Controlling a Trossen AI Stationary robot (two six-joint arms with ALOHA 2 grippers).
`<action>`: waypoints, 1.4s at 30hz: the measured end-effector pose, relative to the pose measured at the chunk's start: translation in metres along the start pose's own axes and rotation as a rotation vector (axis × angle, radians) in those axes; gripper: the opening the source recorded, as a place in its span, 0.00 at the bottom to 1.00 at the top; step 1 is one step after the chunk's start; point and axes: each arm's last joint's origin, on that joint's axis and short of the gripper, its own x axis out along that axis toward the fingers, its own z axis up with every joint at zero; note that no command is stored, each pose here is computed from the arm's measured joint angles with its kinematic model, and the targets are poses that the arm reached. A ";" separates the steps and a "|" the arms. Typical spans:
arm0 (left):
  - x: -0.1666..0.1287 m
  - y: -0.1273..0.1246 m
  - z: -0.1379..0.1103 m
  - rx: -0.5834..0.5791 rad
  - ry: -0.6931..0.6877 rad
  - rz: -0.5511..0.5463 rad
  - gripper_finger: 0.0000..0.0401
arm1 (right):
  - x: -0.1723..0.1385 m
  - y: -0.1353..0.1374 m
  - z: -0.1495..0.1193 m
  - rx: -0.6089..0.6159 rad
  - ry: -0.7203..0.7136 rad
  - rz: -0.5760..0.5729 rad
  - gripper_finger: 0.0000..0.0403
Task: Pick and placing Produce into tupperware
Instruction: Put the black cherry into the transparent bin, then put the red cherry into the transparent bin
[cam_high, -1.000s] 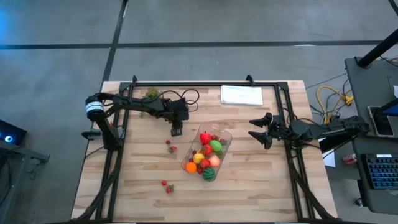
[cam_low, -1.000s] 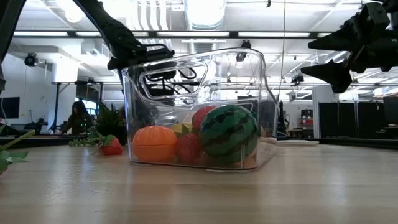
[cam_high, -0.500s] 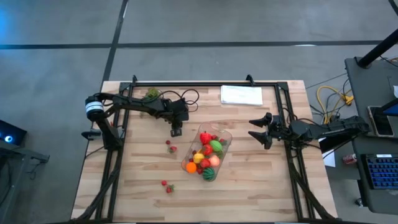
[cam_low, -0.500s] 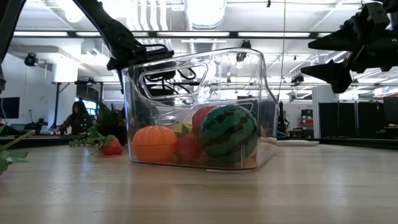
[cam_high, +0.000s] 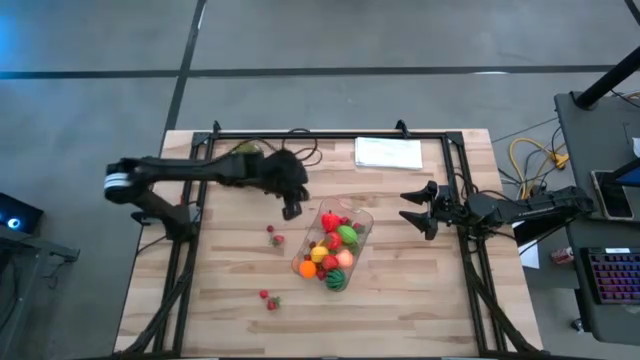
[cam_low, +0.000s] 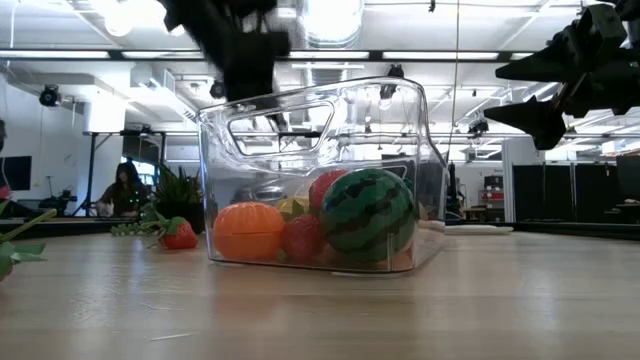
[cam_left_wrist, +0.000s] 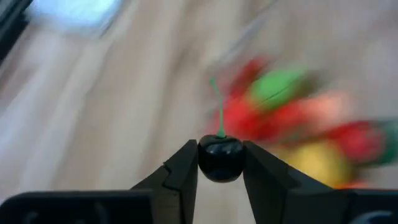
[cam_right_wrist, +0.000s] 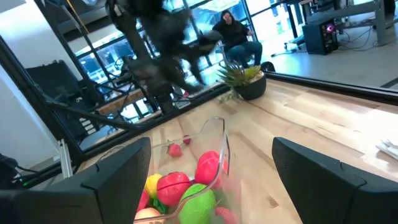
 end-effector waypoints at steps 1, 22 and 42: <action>-0.008 -0.011 0.004 0.001 -0.049 -0.050 0.23 | 0.000 0.000 0.000 0.000 0.000 0.000 0.81; 0.018 -0.123 -0.010 -0.006 -0.016 -0.217 0.64 | 0.001 0.000 -0.002 -0.006 0.015 -0.007 0.81; 0.002 -0.061 -0.120 0.555 0.421 0.023 0.76 | 0.002 0.000 -0.003 -0.009 0.025 -0.011 0.81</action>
